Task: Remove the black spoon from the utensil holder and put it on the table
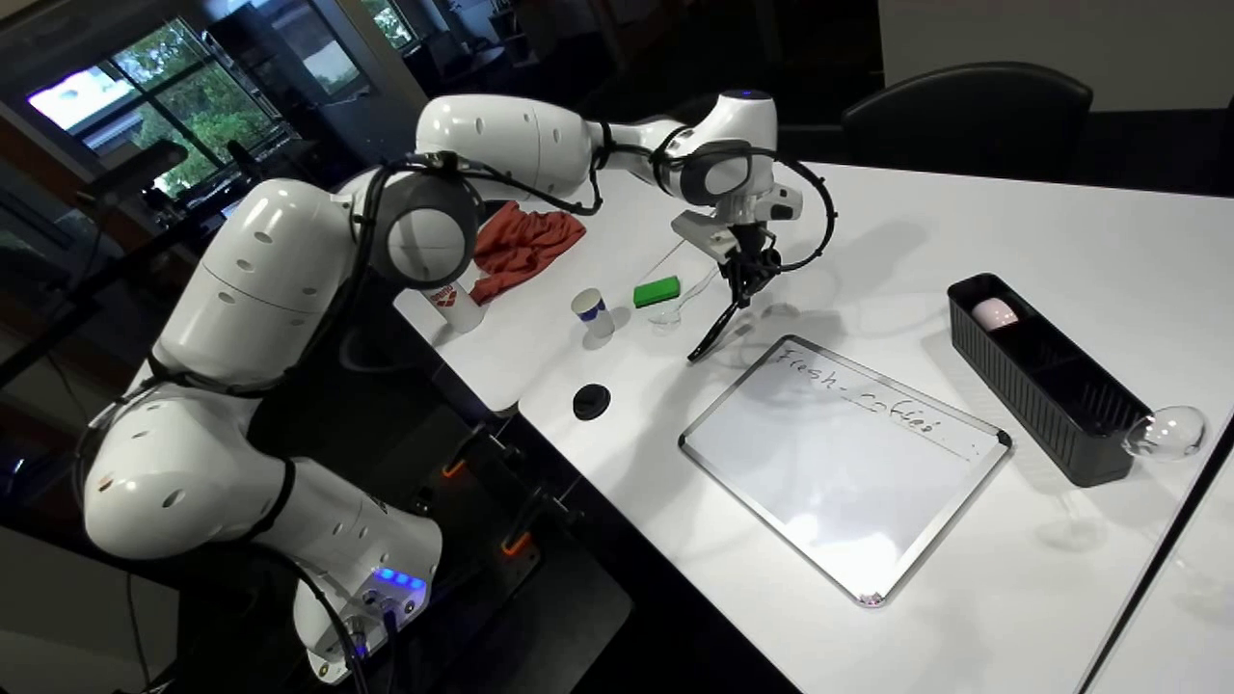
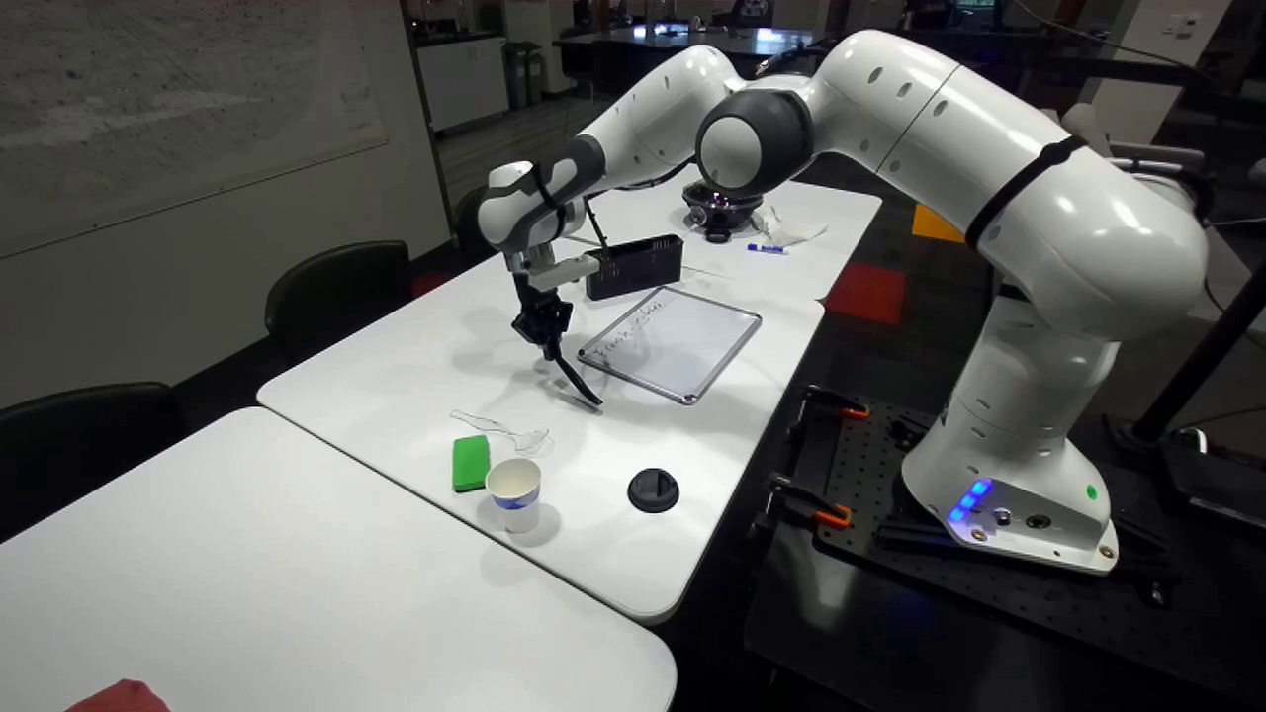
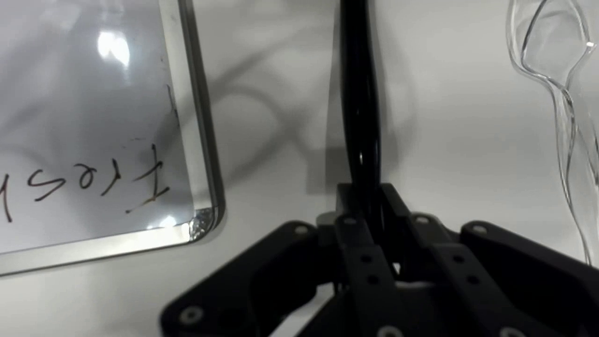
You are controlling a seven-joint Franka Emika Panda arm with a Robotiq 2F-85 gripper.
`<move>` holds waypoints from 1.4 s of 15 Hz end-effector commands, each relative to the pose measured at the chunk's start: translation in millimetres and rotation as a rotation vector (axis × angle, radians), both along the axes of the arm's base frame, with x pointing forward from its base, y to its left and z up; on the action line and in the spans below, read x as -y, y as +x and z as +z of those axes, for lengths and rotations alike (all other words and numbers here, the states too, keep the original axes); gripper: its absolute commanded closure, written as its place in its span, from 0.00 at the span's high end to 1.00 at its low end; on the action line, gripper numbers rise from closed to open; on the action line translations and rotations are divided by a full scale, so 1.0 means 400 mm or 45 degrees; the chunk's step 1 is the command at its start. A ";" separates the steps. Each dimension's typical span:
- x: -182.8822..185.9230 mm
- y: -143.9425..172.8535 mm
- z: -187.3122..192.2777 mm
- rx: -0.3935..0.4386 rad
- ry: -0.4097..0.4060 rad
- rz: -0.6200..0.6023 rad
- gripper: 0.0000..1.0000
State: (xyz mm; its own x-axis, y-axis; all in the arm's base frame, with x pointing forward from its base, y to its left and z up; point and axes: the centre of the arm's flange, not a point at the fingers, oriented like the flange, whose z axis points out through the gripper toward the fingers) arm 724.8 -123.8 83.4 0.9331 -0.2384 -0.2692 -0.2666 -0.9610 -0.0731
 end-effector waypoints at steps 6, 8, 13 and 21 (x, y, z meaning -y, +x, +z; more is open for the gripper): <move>0.005 0.061 -0.039 -0.095 -0.106 -0.071 0.55; -0.002 0.047 0.001 -0.025 -0.181 -0.080 0.70; -0.043 0.022 0.182 0.272 -0.339 -0.062 1.00; -0.059 0.000 0.454 0.781 -0.506 -0.093 1.00</move>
State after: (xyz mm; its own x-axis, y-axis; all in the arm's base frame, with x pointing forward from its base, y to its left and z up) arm 790.0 -110.3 230.3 0.8959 -0.2715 0.3518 -0.3259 -0.9396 0.1048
